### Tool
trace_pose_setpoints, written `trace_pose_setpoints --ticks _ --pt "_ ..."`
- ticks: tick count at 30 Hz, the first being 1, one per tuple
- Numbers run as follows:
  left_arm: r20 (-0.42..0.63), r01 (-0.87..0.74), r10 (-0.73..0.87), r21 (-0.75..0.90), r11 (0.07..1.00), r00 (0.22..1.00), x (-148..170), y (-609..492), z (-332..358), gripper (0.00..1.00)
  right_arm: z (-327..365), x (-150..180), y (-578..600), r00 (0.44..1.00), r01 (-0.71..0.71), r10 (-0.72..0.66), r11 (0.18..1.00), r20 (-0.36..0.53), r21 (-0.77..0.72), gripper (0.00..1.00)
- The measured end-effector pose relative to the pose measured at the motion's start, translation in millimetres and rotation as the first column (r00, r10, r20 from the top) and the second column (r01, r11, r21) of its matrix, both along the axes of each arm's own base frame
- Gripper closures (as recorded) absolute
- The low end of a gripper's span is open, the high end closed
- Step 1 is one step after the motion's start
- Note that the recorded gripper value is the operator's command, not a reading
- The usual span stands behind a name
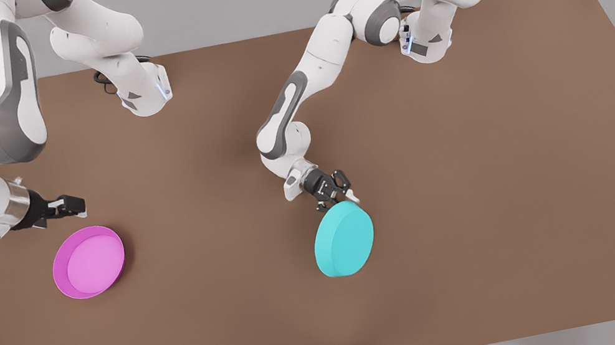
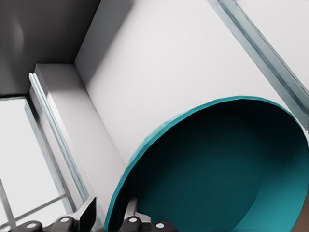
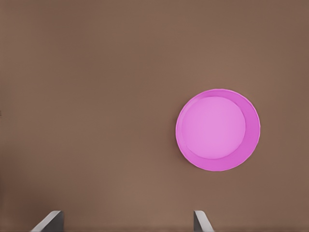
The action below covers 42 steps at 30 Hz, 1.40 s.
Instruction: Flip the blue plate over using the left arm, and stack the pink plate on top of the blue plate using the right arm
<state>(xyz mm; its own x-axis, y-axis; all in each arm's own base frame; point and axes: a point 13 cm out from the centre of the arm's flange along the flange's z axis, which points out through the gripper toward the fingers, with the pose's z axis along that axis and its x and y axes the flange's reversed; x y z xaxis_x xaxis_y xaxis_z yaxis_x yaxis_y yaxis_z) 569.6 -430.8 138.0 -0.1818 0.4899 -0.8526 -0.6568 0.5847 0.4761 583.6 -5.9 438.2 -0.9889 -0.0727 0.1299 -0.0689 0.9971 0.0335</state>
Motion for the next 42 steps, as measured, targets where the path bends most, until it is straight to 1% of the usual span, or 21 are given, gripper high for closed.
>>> trace_pose_setpoints --ticks 4,9,12,15,16,17,18,19,20,22,23,26,28,30,32,36,38,39,40,41,42 --pt "0.007 0.031 -0.031 -0.097 0.995 1.0 -28.9 -22.2 -14.7 0.32 -13.7 3.7 -56.0 0.998 0.065 -0.065 0.998 -0.011 -0.001 0.0" --pt "-0.1 -0.086 0.057 -0.317 0.945 0.993 -88.5 -52.5 0.0 0.32 -112.9 20.3 -173.1 0.988 0.143 -0.142 0.99 -0.063 0.01 0.0" --pt "-0.214 -0.232 0.16 -0.369 0.9 0.964 -111.8 -43.3 4.1 0.32 -155.3 16.1 -200.3 0.989 0.133 -0.131 0.991 -0.072 0.019 0.0" --pt "-0.402 -0.42 0.256 -0.401 0.814 0.879 -129.7 -36.2 18.6 0.32 -204.9 27.4 -203.7 0.994 0.093 -0.09 0.994 -0.065 0.052 0.0" --pt "-0.485 -0.498 0.282 -0.404 0.767 0.828 -134.8 -31.7 42.5 0.32 -236.0 26.1 -203.0 0.993 0.087 -0.081 0.993 -0.081 0.074 0.0" --pt "-0.578 -0.585 0.301 -0.401 0.705 0.759 -134.4 -21.2 76.6 0.29 -266.0 20.3 -204.5 0.992 0.086 -0.076 0.992 -0.099 0.094 0.0" --pt "-0.677 -0.689 0.303 -0.416 0.594 0.671 -113.9 6.0 127.9 0.2 -288.8 16.4 -207.4 0.992 0.085 -0.074 0.99 -0.106 0.109 0.0" --pt "-0.769 -0.789 0.284 -0.423 0.445 0.572 -82.1 55.8 181.4 0.0 -304.2 14.1 -212.9 0.992 0.087 -0.075 0.989 -0.104 0.121 0.0" --pt "-0.838 -0.86 0.246 -0.411 0.303 0.487 -54.6 116.4 225.7 0.0 -317.8 11.9 -219.3 0.992 0.092 -0.079 0.987 -0.1 0.135 0.0" --pt "-0.916 -0.926 0.144 -0.361 0.113 0.375 -25.5 220.5 277.1 0.0 -331.5 11.1 -229.5 0.994 0.093 -0.081 0.983 -0.079 0.156 0.0" --pt "-0.934 -0.938 0.082 -0.344 0.049 0.347 -16.3 260.4 293.7 0.0 -334.9 10.4 -235.9 0.994 0.091 -0.081 0.983 -0.068 0.162 0.0" --pt "-0.939 -0.951 -0.152 -0.307 -0.032 0.308 -15.2 338.0 325.0 0.0 -337.6 7.9 -252.4 0.997 0.072 -0.066 0.982 -0.039 0.173 0.0" --pt "-0.922 -0.945 -0.225 -0.326 0.016 0.315 -40.3 367.7 324.6 0.0 -341.5 2.4 -261.3 0.998 0.058 -0.054 0.982 -0.031 0.18 0.0" --pt "-0.897 -0.916 -0.267 -0.389 0.096 0.353 -30.8 376.8 326.6 0.0 -353.8 -9.6 -260.7 0.999 0.041 -0.034 0.98 -0.043 0.193 0.0" --pt "-0.871 -0.887 -0.297 -0.443 0.13 0.392 -13.5 401.1 334.9 0.0 -366.6 -19.0 -258.0 0.999 0.022 -0.012 0.979 -0.048 0.201 0.0" --pt "-0.821 -0.843 -0.405 -0.505 0.187 0.402 2.0 413.1 351.1 0.0 -377.3 -20.4 -258.8 0.999 -0.021 0.028 0.979 -0.032 0.203 0.0" --pt "-0.808 -0.826 -0.448 -0.517 0.227 0.383 3.2 412.2 354.6 0.0 -383.7 -20.0 -259.1 0.999 -0.039 0.046 0.978 -0.027 0.204 0.0" --pt "-0.804 -0.819 -0.467 -0.518 0.247 0.367 2.3 410.7 355.5 0.0 -385.0 -19.3 -259.4 0.998 -0.048 0.054 0.978 -0.022 0.204 0.15" --pt "-0.801 -0.812 -0.483 -0.518 0.267 0.352 1.5 409.6 356.0 0.0 -385.5 -18.7 -259.7 0.998 -0.057 0.062 0.977 -0.018 0.204 0.35" --pt "-0.799 -0.806 -0.498 -0.519 0.286 0.337 0.8 408.7 356.5 0.0 -386.0 -18.0 -259.4 0.997 -0.068 0.072 0.977 -0.015 0.204 0.44" --pt "-0.796 -0.799 -0.512 -0.52 0.303 0.324 0.0 408.2 357.1 0.0 -385.7 -17.0 -259.2 0.997 -0.078 0.081 0.976 -0.01 0.204 0.49"
